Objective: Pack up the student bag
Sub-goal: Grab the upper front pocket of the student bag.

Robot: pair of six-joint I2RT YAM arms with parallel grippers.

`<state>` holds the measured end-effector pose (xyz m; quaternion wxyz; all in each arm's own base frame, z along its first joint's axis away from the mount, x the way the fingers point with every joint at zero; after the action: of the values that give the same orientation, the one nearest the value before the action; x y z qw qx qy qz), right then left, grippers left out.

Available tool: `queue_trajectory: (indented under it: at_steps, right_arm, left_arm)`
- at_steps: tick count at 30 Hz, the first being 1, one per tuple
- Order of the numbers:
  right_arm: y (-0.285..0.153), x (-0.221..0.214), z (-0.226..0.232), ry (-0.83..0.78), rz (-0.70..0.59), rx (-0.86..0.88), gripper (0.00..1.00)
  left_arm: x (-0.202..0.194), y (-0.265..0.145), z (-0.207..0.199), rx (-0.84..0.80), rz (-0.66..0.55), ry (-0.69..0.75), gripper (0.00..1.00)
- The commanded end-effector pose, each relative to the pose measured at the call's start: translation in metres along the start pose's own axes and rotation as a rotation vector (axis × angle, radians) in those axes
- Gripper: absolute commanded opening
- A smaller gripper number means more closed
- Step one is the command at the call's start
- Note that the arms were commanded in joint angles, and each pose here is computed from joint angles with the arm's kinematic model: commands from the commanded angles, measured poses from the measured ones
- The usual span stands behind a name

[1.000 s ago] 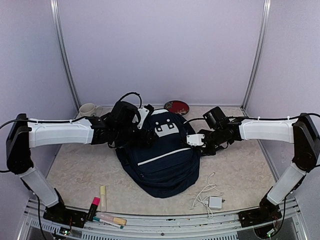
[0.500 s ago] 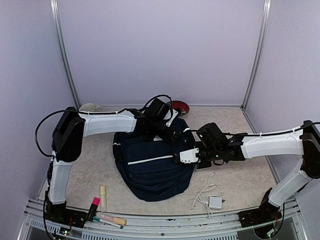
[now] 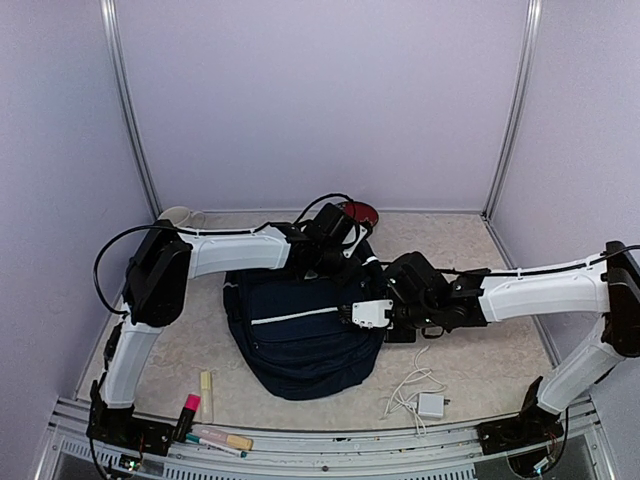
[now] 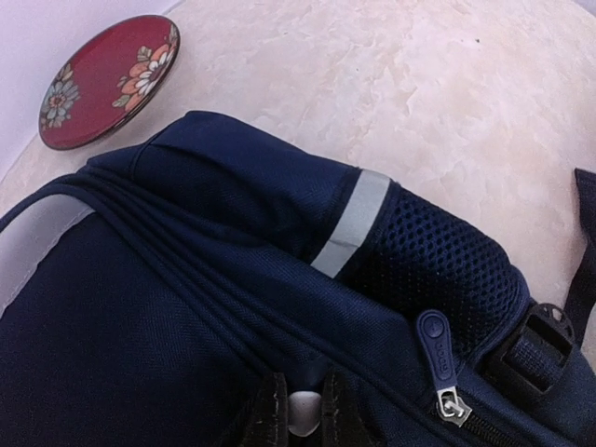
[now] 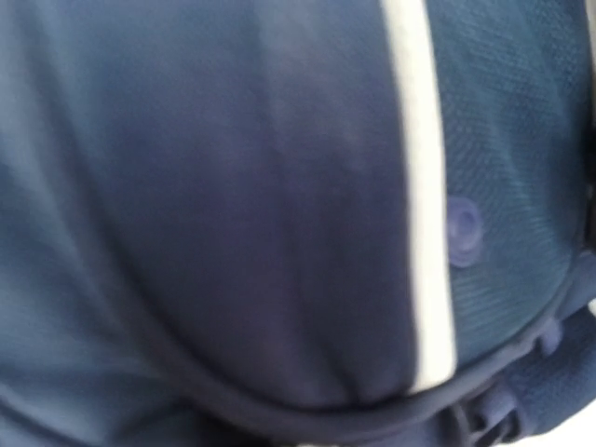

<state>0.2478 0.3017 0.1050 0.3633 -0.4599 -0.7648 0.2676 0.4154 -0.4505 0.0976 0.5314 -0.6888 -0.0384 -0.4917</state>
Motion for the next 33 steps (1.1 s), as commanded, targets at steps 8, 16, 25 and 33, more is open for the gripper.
queue_trajectory:
  at_steps: [8, 16, 25, 33]
  right_arm:
    - [-0.045, 0.057, 0.064, 0.316, -0.121, 0.357, 0.0]
    - [-0.064, 0.114, 0.068, 0.605, -0.422, 0.544, 0.0]
    - [-0.03, 0.059, 0.086, 0.705, 0.051, 0.5, 0.0]
    - [-0.073, 0.073, 0.086, 0.672, 0.088, 0.663, 0.0]
  left_arm:
    - [0.007, -0.023, 0.115, 0.249, -0.068, -0.218, 0.0]
    - [0.009, -0.045, 0.125, 0.293, -0.129, -0.239, 0.0]
    - [0.028, -0.057, 0.122, 0.312, -0.17, -0.213, 0.0]
    - [0.023, -0.052, 0.118, 0.328, -0.151, -0.188, 0.0]
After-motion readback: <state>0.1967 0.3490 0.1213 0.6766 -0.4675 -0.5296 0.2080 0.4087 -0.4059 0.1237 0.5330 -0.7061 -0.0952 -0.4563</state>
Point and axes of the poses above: each gripper's point midway between its finger pads, its own y axis out along the fingers, its own z axis along the line the jaws close on, x = y × z, the point moved 1 cm from there along -y, back along the fingers, and after that the axes turned 7 degrees about -y, right-handed, at the moved point
